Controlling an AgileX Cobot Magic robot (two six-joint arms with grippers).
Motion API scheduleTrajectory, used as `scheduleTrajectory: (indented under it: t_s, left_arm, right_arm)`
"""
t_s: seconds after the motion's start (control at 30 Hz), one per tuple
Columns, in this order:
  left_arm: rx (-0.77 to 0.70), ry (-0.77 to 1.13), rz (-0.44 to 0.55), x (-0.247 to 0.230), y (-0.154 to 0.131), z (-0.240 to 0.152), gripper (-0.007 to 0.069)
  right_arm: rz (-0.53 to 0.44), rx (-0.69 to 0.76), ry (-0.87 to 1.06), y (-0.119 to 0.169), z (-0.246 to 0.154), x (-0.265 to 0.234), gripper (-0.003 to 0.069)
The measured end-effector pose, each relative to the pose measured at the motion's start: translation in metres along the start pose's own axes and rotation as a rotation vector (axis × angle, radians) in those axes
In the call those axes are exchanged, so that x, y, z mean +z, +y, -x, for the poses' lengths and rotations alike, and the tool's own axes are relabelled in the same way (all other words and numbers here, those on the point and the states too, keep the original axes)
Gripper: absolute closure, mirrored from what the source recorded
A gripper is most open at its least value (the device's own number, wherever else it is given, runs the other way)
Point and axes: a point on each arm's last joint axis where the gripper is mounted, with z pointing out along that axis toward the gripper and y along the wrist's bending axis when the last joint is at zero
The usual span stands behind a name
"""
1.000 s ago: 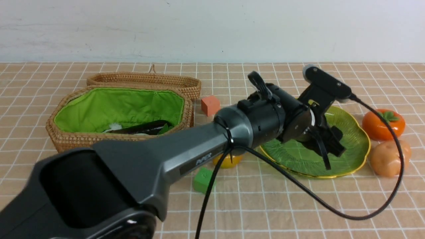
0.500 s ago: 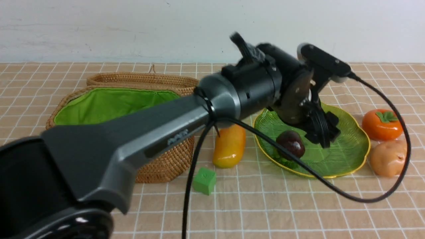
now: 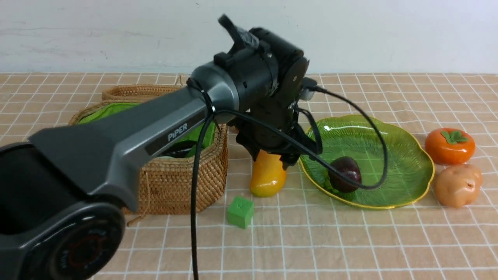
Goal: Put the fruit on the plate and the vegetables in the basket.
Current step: Grab the mango with your left arm and place it on the right plate
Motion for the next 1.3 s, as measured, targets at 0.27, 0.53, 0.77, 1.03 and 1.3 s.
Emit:
scheduleTrajectory:
  t_s: [0.27,0.53,0.77,1.03,1.3]
  left_arm:
    - [0.057,-0.048,0.047,0.044,-0.003,0.001,0.0066]
    - [0.061,-0.053,0.112,0.066,-0.002,-0.001,0.0053]
    - [0.053,-0.035,0.130,0.060,0.001,-0.002,0.0070]
    - [0.035,-0.152,0.110,0.009,-0.001,0.019,0.0070]
    - [0.112,-0.467,-0.089,-0.024,-0.041,0.049,0.0070]
  right_arm:
    - [0.002,0.001,0.000,0.000,0.000,0.000,0.0425]
    - [0.019,0.007,0.003,0.002,-0.001,0.001,0.0425]
    - [0.021,-0.002,0.003,0.002,-0.001,0.001,0.0425]
    - [-0.004,-0.021,0.004,-0.001,-0.001,0.001,0.0425]
    - [-0.048,-0.036,-0.004,-0.005,0.000,0.001,0.0425]
